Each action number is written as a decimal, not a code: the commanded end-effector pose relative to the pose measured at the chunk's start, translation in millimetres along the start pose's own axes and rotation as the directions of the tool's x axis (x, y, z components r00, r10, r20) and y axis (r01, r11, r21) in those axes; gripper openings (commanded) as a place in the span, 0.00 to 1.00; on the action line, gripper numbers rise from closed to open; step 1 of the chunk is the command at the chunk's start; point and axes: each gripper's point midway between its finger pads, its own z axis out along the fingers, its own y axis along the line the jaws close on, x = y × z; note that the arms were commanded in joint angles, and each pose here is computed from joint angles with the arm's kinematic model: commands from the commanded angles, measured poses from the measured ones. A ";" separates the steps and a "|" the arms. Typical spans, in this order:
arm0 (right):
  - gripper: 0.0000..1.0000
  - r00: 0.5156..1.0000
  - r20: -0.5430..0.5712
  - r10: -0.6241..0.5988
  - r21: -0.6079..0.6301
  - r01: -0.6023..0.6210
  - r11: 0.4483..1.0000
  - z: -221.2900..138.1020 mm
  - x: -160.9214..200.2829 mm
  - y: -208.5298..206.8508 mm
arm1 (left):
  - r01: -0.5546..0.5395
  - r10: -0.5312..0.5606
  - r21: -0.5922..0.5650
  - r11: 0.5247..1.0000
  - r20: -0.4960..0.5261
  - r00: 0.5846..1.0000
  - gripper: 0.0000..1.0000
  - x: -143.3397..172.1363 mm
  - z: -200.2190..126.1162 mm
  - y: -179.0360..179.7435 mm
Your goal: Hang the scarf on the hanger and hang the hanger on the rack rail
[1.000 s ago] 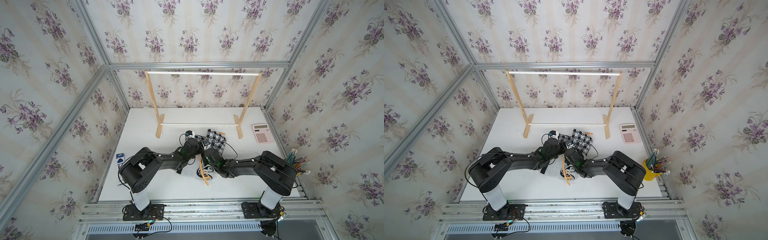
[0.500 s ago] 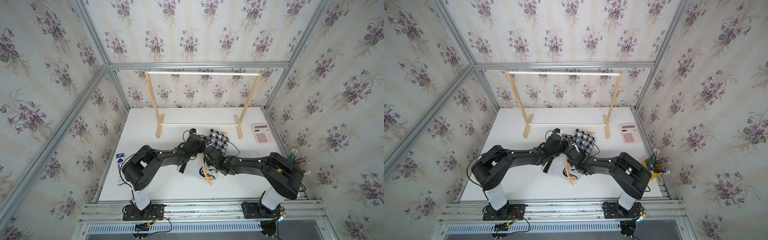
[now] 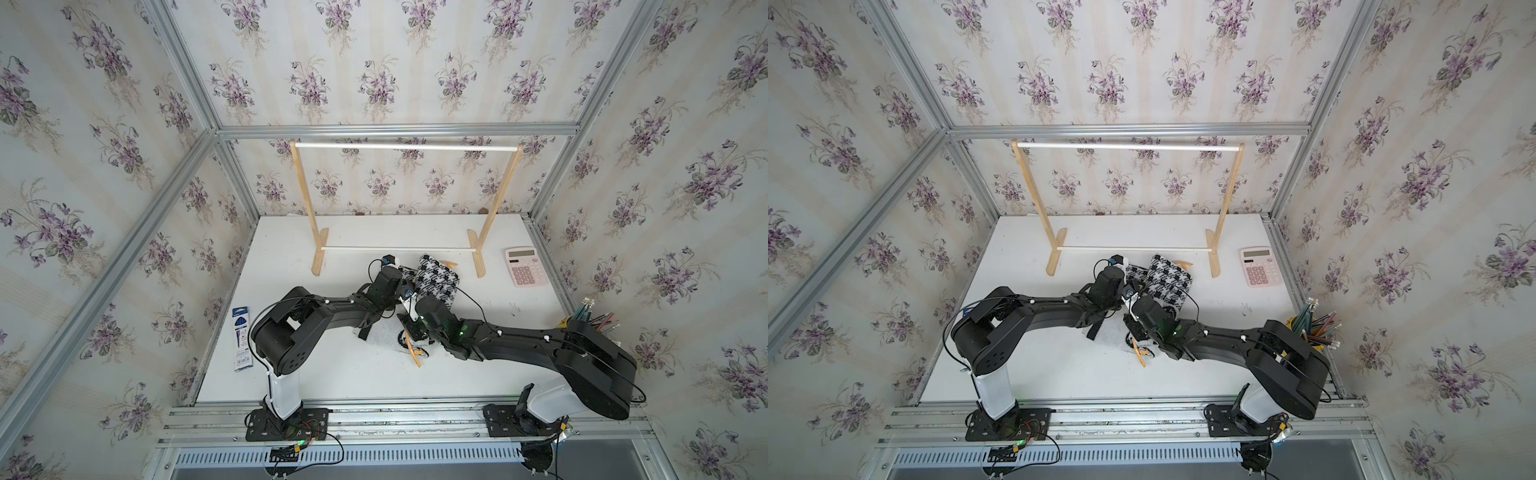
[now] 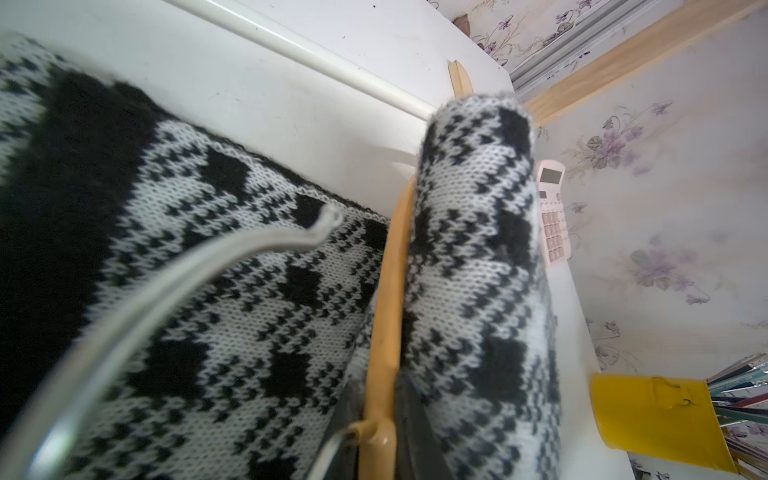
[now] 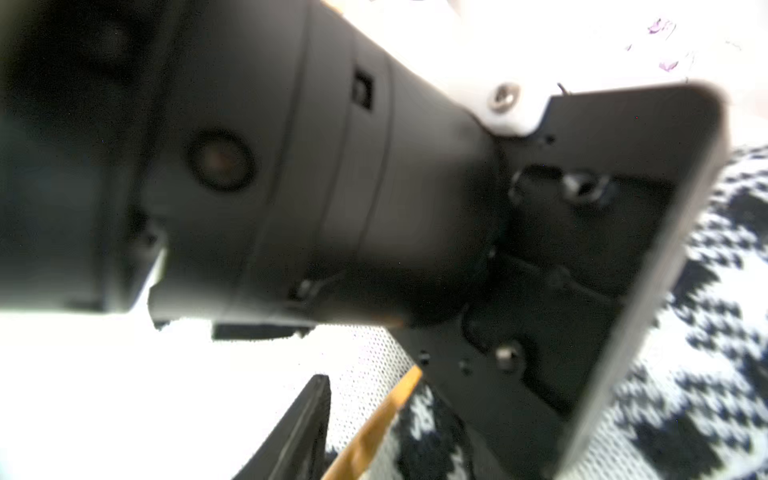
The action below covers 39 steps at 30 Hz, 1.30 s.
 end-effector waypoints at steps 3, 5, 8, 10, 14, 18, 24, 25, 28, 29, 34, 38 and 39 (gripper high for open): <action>0.52 0.954 0.297 -0.048 -0.125 0.089 0.988 -30.1 -72.8 28.4 | -0.022 0.013 -0.101 0.995 -0.092 0.996 0.00 27.0 1.3 23.9; 0.52 0.948 0.316 -0.040 -0.108 0.078 0.991 -40.7 -78.1 23.0 | -0.022 0.013 -0.100 0.995 -0.093 0.996 0.00 26.9 1.3 23.3; 0.52 0.938 0.345 -0.024 -0.075 0.054 0.996 -56.9 -88.2 13.4 | -0.024 0.015 -0.097 0.995 -0.094 0.995 0.00 26.6 1.5 22.4; 0.51 0.938 0.346 -0.021 -0.052 0.041 0.998 -64.7 -91.5 7.4 | -0.023 0.014 -0.096 0.995 -0.095 0.995 0.00 26.1 1.2 21.5; 0.51 0.945 0.326 -0.007 0.011 0.004 1.000 -72.6 -83.1 -7.4 | -0.027 0.019 -0.088 0.996 -0.092 0.996 0.00 23.3 -1.6 17.5; 0.49 0.950 0.309 0.047 0.135 -0.093 0.987 -77.8 -70.2 -35.3 | -0.037 0.030 -0.080 0.996 -0.087 0.996 0.00 19.1 -5.8 11.7; 0.42 0.944 0.288 0.164 0.259 -0.242 0.935 -77.1 -49.5 -76.0 | -0.047 0.042 -0.068 0.997 -0.076 0.996 0.00 11.6 -11.5 3.3; 0.41 0.940 0.286 0.184 0.259 -0.261 0.930 -75.2 -46.3 -80.3 | -0.047 0.042 -0.069 0.996 -0.075 0.996 0.00 11.0 -12.0 3.3; 0.39 0.934 0.273 0.228 0.256 -0.300 0.919 -66.7 -34.5 -90.9 | -0.048 0.043 -0.069 0.996 -0.076 0.996 0.00 11.5 -12.2 2.8; 0.39 0.934 0.266 0.237 0.257 -0.306 0.917 -63.3 -30.0 -93.0 | -0.049 0.043 -0.071 0.996 -0.078 0.996 0.00 12.2 -11.8 3.6; 0.39 0.942 0.219 0.254 0.232 -0.303 0.924 -40.9 -11.7 -90.8 | -0.047 0.042 -0.065 0.997 -0.079 0.996 0.00 11.3 -10.6 1.4; 0.40 0.948 0.186 0.259 0.179 -0.292 0.940 -20.9 -4.1 -79.6 | -0.050 0.045 -0.058 0.997 -0.077 0.996 0.00 9.0 -10.8 -2.1; 0.40 0.948 0.181 0.263 0.160 -0.293 0.943 -16.7 -2.3 -75.5 | -0.051 0.047 -0.055 0.997 -0.076 0.996 0.00 7.9 -11.1 -3.5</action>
